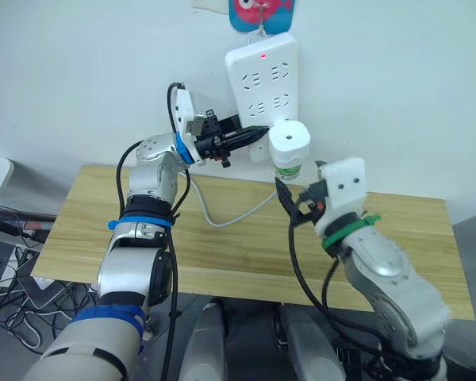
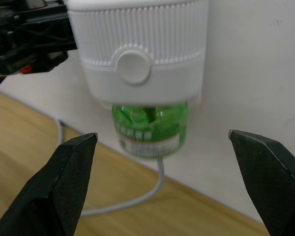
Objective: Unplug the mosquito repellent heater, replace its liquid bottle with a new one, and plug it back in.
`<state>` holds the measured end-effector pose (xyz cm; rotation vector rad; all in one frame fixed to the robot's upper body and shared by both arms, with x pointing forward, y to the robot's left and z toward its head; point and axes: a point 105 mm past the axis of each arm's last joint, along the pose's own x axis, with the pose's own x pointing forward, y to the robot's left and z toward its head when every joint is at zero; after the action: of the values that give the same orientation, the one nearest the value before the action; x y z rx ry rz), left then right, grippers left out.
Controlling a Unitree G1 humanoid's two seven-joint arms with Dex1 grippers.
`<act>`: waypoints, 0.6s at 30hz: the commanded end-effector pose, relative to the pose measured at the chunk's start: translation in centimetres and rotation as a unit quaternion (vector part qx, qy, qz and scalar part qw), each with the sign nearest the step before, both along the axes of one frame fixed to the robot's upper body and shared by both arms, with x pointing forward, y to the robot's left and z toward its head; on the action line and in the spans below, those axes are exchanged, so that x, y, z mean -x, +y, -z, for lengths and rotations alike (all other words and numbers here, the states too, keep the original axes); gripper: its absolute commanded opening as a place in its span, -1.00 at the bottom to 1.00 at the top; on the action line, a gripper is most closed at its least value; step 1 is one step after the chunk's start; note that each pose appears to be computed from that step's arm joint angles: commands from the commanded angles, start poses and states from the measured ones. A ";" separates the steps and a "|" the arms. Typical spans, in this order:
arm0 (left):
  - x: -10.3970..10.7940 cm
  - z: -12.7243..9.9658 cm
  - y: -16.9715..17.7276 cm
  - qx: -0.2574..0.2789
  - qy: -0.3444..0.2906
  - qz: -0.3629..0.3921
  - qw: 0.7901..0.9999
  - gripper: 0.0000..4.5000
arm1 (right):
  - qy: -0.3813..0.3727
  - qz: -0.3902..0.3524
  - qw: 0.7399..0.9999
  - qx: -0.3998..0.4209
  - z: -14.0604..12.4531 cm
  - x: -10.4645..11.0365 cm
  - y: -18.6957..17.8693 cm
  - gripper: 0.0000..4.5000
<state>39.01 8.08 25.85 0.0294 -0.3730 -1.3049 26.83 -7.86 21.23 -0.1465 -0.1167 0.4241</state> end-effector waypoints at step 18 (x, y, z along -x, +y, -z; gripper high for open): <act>0.3 1.3 8.6 -0.047 0.004 -0.129 0.991 1.00 | -0.016 -0.164 0.986 0.024 -2.4 3.1 0.4 0.76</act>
<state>39.63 15.76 22.50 0.1423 -0.2190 -1.0793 24.30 -8.08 22.65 -0.1848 -0.1085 0.7275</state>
